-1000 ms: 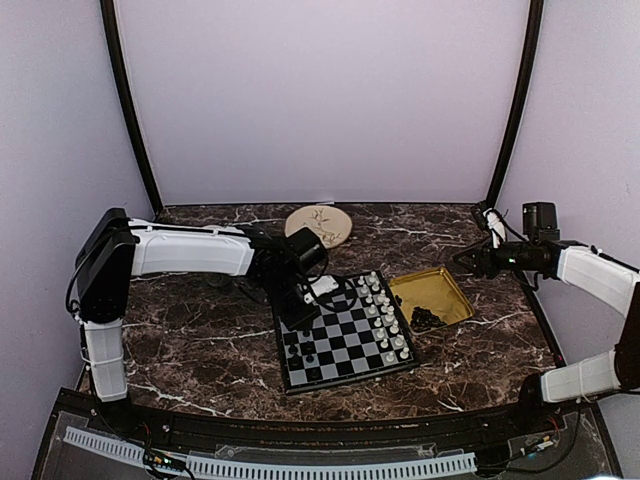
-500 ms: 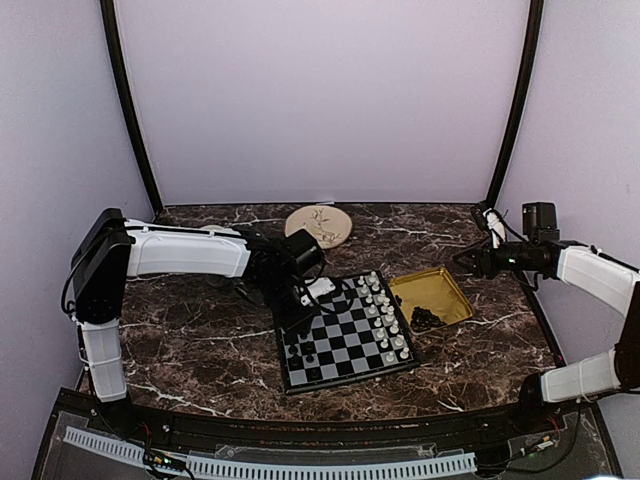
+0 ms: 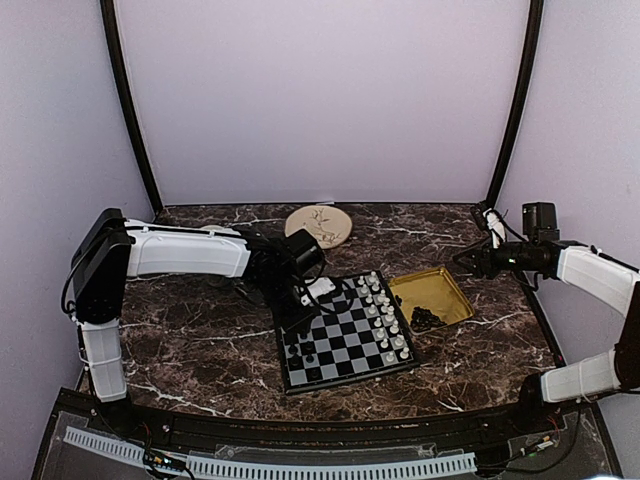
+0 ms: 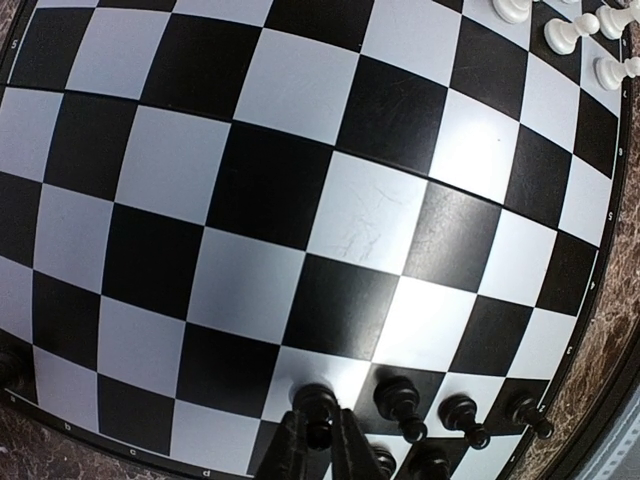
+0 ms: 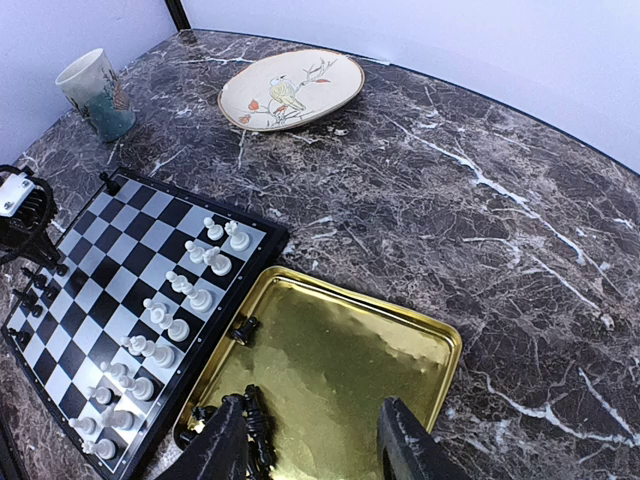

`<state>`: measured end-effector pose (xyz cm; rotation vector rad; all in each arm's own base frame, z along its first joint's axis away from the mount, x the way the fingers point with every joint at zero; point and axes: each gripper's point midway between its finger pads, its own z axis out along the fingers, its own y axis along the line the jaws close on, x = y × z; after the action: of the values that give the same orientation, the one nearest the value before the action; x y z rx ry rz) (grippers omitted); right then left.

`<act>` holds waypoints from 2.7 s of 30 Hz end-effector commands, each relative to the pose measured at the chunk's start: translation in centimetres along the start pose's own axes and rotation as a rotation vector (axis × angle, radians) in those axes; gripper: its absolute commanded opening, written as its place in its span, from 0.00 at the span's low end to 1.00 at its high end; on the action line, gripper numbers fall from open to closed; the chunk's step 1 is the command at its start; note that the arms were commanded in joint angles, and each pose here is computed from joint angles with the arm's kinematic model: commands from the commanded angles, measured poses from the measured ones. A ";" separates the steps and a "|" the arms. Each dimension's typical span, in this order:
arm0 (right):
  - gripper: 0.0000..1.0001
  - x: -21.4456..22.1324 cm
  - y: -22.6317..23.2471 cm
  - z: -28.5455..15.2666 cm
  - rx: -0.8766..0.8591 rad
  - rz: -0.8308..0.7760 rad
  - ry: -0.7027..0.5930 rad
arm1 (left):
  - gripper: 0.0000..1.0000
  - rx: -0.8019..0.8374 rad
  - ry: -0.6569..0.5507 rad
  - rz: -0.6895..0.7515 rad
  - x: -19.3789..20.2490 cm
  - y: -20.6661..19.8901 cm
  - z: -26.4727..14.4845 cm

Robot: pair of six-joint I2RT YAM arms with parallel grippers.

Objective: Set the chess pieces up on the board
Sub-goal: Place the pawn on d7, then pick up the rook from the storage box.

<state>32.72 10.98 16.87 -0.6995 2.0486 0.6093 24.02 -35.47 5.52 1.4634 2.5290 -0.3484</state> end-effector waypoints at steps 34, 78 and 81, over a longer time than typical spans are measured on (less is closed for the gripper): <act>0.45 -2.8 0.4 -1.4 -0.031 -0.099 0.063 | 0.25 -0.081 -0.203 0.018 -4.9 0.5 -6.6; 0.24 10.5 8.3 9.0 -0.198 -0.322 0.786 | 0.30 -0.025 -0.704 -0.198 -10.4 3.5 -11.9; 0.22 10.1 8.3 9.1 -0.195 -0.321 0.779 | 0.30 -0.022 -0.706 -0.200 -10.4 3.5 -12.0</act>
<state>26.76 19.71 4.52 -1.5458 2.5093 0.3985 32.13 -38.73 17.21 0.8752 2.1287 -0.6672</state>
